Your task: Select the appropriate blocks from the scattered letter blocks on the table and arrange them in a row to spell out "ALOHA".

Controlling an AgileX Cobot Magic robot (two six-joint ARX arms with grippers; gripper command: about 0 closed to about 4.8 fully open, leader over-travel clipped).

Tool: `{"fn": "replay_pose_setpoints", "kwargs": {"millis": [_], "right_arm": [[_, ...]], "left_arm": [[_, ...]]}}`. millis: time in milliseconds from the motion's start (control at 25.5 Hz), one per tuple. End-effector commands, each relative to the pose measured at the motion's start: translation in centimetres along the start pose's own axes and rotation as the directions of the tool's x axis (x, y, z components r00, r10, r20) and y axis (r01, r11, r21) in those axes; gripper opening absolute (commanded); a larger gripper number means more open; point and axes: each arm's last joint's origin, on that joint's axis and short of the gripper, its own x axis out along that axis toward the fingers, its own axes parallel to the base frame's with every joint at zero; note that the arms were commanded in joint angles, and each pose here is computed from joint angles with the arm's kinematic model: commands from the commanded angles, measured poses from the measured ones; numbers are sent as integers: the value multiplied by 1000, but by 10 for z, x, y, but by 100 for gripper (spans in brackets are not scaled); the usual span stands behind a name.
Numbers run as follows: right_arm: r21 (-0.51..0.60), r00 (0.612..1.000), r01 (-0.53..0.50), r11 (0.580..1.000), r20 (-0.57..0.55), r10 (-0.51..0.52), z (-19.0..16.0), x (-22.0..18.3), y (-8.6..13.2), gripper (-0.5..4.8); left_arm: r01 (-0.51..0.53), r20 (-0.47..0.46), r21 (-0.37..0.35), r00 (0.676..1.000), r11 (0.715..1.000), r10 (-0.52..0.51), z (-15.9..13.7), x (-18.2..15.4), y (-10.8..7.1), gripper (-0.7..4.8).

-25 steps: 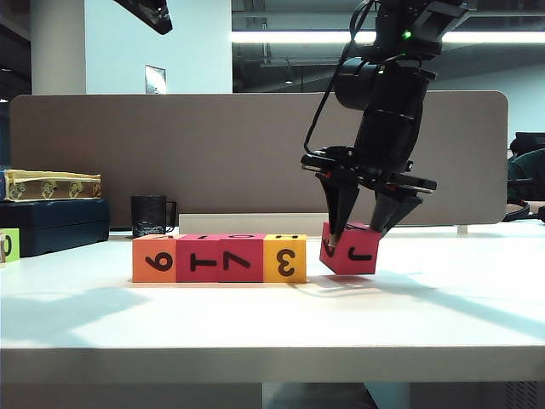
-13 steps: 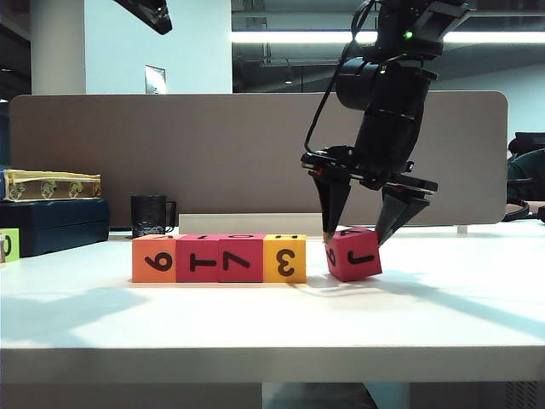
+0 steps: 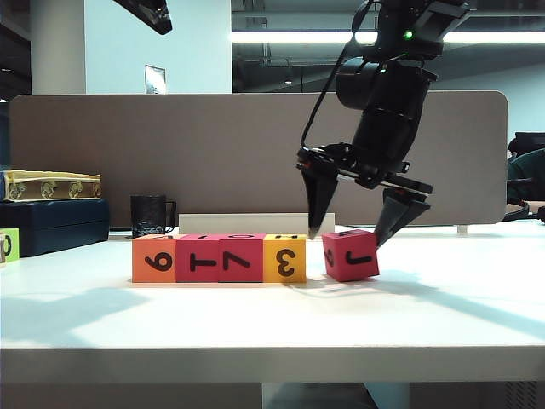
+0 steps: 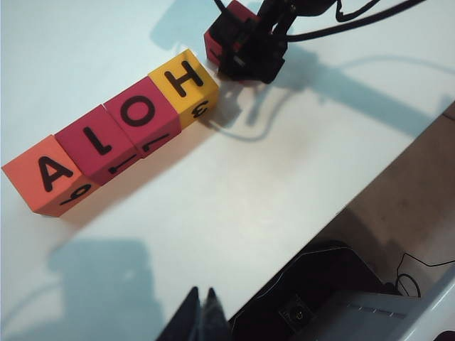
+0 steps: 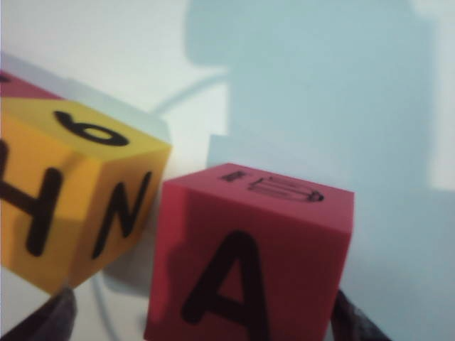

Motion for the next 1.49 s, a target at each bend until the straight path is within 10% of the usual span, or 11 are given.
{"fn": "replay_pose_setpoints", "kwargs": {"millis": [39,824,1099,1492], "right_arm": [[-4,1000,5,1000,13,-5,1,-3,2,479],[-16,994,75,997,79,-74,19,-34,9,479],[-33,978,194,981,85,-190,20,-40,3,130],[-55,950,312,948,-12,-313,9,-27,-12,-1]], "left_arm": [[-4,16,5,1000,1000,4,1,-3,0,-6],[-4,18,5,1000,1000,4,1,-3,0,-6],[-4,7,4,1000,1000,3,0,-3,0,-6],[-7,53,10,999,1000,6,8,-14,-1,-6]]}}
